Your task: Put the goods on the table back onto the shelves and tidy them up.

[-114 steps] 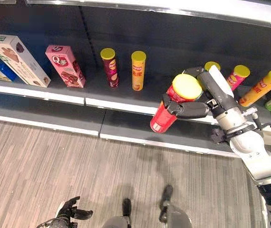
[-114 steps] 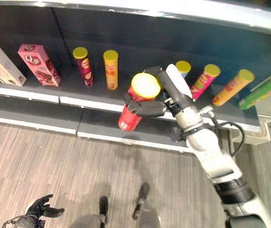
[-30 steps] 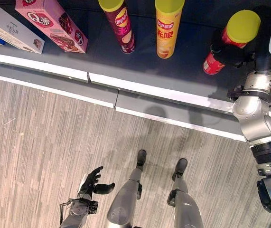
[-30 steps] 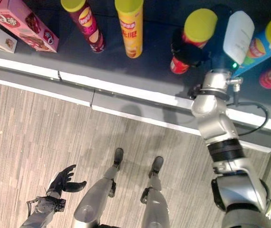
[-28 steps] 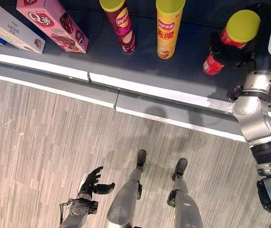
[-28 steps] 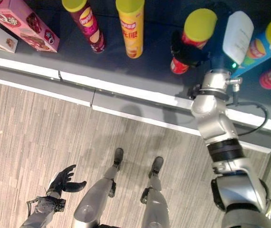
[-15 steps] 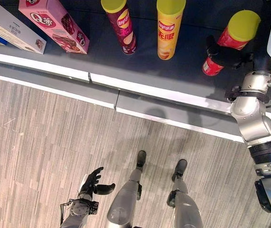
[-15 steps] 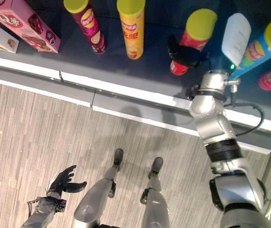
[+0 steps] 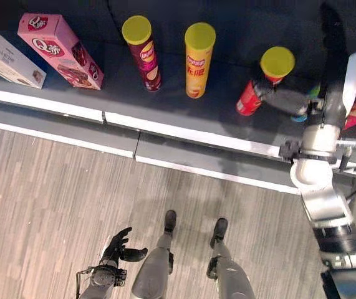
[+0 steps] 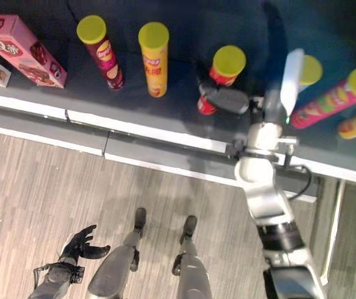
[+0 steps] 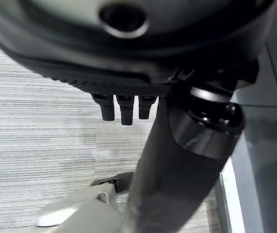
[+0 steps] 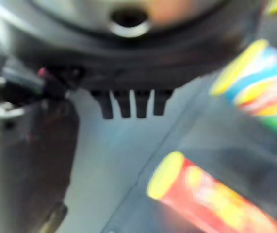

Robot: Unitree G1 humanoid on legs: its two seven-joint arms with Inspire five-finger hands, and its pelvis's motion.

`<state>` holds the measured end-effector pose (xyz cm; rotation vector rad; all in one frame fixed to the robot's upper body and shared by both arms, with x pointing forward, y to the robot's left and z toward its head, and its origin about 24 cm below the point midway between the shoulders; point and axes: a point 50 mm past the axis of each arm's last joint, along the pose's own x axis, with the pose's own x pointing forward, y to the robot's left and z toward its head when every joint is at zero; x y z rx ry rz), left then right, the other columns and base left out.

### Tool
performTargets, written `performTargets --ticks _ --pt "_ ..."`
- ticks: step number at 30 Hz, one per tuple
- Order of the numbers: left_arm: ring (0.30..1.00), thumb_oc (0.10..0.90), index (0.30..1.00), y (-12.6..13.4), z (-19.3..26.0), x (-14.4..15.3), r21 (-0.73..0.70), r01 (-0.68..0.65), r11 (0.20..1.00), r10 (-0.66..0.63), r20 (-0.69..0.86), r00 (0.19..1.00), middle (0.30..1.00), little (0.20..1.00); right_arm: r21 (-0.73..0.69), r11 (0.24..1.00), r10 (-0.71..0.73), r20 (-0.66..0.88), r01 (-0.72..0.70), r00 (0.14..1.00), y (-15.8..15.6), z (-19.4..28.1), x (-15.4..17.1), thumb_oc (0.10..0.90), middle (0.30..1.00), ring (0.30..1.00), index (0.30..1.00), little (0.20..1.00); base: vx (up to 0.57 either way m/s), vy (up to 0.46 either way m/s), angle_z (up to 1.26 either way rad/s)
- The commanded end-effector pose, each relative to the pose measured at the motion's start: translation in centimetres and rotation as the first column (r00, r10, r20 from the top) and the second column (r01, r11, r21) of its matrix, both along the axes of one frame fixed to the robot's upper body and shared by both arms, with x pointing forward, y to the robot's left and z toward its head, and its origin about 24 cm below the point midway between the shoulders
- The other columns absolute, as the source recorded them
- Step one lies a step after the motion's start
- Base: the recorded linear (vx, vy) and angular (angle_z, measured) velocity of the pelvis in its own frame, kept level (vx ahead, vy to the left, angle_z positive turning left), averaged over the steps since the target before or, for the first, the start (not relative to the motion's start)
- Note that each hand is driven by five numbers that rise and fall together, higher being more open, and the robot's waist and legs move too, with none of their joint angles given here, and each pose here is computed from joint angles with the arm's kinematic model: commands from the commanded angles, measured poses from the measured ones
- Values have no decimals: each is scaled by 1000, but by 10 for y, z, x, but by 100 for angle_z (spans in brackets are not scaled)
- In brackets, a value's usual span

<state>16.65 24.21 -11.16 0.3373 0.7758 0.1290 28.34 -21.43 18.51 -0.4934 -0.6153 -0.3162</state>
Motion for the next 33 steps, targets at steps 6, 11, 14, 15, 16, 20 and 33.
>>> performTargets --ticks 6,11,14,15,16,20,33 --pt "900 800 900 39 -9 -39 94 -103 990 114 -117 987 900 900 221 965 123 102 -143 987 -12 0 -22 800 900 900 900 900 -23 47 -117" --pt "900 800 900 45 -17 -59 77 -194 978 205 -178 962 900 900 270 959 64 90 -87 994 -31 -7 -32 800 900 900 900 900 27 -192 -162" --pt "900 800 900 43 -20 -63 64 -198 978 207 -191 960 900 900 242 970 -5 136 -28 991 -46 4 -45 800 900 900 900 900 152 -385 -101" --pt "900 800 900 42 -19 -62 57 -206 977 213 -182 960 900 900 221 975 -20 146 -13 989 -49 8 -48 800 900 900 900 900 191 -456 -56" --pt "900 800 900 40 -19 -59 42 -210 977 215 -169 962 900 900 212 977 -35 156 1 987 -54 11 -52 800 900 900 900 900 150 -367 -20" --pt "900 800 900 30 -17 -49 5 -180 984 179 -135 974 900 900 162 985 -90 202 58 975 -68 24 -60 800 900 900 900 900 105 -337 -26" --pt "900 800 900 15 -27 -64 -53 -154 987 142 -188 972 900 900 91 995 15 188 -33 982 -64 45 -35 800 900 900 900 900 130 -133 -70"
